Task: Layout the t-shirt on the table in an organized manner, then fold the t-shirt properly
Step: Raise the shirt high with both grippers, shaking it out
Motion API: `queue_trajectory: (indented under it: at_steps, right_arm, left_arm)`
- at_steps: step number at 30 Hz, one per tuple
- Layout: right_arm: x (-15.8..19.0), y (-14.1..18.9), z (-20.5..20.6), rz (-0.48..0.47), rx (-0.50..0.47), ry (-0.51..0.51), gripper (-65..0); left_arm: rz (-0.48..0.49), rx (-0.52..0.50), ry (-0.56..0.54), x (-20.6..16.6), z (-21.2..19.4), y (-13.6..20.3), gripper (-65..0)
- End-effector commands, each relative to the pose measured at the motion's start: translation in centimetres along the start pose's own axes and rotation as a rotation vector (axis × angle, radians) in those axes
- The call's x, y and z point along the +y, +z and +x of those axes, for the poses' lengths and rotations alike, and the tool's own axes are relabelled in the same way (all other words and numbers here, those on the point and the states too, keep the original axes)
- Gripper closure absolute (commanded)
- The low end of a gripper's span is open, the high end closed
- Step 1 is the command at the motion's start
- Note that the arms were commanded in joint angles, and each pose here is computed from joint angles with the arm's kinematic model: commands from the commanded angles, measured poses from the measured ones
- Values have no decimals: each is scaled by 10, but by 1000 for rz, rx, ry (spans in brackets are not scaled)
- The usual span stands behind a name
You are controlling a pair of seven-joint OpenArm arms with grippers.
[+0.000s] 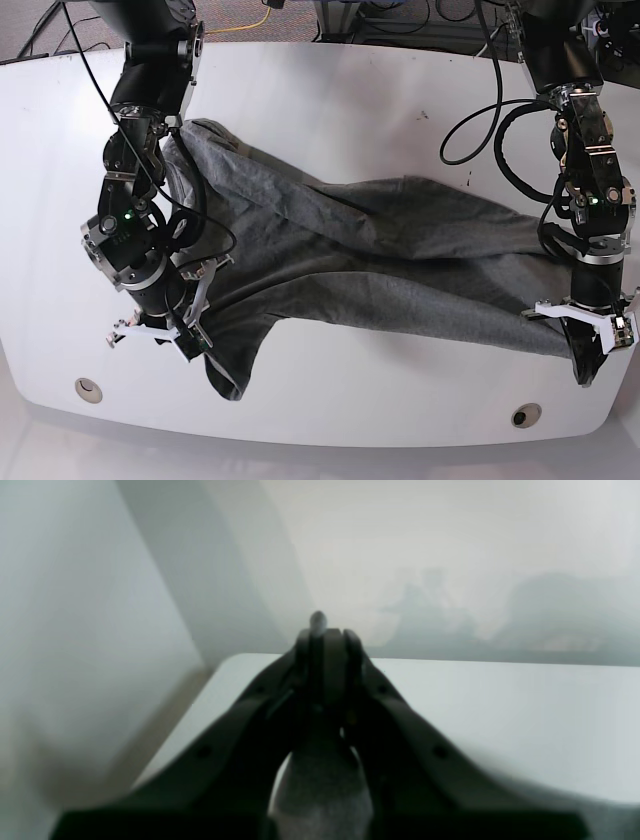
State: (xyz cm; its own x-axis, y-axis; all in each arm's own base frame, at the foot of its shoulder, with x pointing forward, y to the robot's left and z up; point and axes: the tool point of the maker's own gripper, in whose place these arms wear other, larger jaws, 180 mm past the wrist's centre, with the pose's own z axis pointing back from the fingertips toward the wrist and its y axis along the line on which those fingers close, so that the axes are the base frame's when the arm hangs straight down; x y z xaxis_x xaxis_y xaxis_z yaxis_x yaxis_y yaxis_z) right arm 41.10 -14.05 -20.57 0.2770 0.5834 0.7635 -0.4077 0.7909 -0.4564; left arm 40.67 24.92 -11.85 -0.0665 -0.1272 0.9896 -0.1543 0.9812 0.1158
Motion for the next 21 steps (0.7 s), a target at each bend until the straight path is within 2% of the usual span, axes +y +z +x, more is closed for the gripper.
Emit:
queue_trajectory:
  at_steps: [1, 13, 21]
  right_arm:
    - [-26, 9, 32, -66, -90, 28, -2]
    - [-105, 11, 85, -191, -155, 63, -2]
    - [-167, 41, 147, -317, -239, 86, -2]
  left_arm:
    - [19, -143, -10, 6, 47, -7, 0]
    - [35, -365, -24, 14, 150, -25, 0]
    - [66, -484, 2, 28, 235, -24, 0]
